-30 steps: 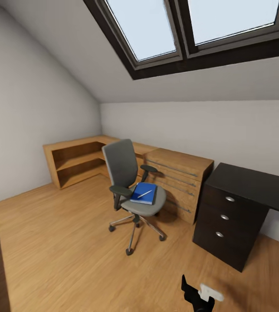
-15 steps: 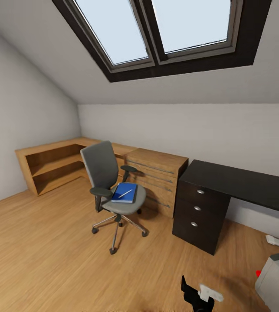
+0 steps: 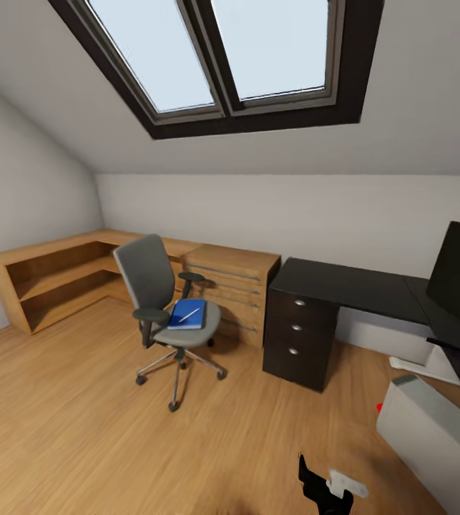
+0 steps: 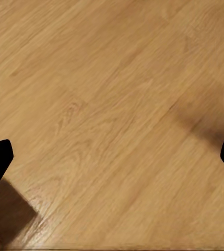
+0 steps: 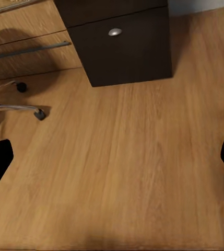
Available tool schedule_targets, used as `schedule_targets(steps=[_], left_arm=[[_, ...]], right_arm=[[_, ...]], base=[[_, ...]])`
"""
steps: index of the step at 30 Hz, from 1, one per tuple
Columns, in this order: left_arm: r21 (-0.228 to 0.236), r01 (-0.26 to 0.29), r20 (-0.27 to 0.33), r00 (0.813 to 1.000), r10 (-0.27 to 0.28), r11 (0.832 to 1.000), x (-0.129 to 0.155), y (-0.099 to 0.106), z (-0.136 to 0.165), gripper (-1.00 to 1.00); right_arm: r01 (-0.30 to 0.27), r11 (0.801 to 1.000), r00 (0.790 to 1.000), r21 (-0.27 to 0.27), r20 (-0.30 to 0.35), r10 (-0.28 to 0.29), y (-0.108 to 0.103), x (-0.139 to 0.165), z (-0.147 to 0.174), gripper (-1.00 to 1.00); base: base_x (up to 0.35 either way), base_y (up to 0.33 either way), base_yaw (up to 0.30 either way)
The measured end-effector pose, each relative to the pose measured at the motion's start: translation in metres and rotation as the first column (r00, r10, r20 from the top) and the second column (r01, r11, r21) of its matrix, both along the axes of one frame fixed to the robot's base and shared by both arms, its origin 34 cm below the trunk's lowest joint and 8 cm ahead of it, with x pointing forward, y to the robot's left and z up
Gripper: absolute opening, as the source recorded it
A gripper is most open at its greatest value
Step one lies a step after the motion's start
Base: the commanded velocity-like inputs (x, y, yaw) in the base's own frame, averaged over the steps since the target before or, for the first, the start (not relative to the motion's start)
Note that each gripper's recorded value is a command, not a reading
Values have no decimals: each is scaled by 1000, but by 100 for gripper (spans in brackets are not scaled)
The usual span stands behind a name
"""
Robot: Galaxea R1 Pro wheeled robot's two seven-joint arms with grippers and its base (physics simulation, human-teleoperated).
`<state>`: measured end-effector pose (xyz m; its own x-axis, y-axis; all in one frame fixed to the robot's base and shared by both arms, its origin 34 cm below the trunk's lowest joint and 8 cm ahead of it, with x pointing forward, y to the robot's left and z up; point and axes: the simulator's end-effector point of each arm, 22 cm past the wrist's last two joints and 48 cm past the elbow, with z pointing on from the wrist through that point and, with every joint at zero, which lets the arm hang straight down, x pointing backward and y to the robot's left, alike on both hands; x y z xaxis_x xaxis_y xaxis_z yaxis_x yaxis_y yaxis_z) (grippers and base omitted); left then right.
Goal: In the bedroom, organize the workspace by keeping the computer under the desk, ensuring the monitor is on the desk, placing the keyboard on the desk next to the monitor, placing the mouse on the desk next to the keyboard, moving the folder from the swivel chair onto the desk next to the mouse, stacking the notebook on top of the folder with the pen on top of the notebook, and positioning the swivel chair next to the desk.
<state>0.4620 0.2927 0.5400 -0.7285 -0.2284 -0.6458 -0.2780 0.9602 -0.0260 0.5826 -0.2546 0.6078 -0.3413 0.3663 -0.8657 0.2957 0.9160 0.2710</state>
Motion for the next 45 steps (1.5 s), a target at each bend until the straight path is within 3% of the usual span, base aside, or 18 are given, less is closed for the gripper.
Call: schedule_targets(steps=[10, 27, 45], left_arm=[[0, 1, -9, 1000, -1, 1000, -2, 0, 14, 100], [-1, 2, -18, 1000, -2, 1000, -4, -1, 39, 100], [0, 2, -25, 1000, -2, 1000, -6, -1, 65, 100]], right_arm=[[-12, 1000, 1000, 15, -23, 12, 10, -2, 11, 100], [-67, 998, 997, -4, -33, 66, 20, -2, 35, 100], [-62, 998, 998, -7, -33, 62, 19, -3, 61, 100]], base=[[-251, 138, -259], [-22, 5, -274], [-306, 0, -287]])
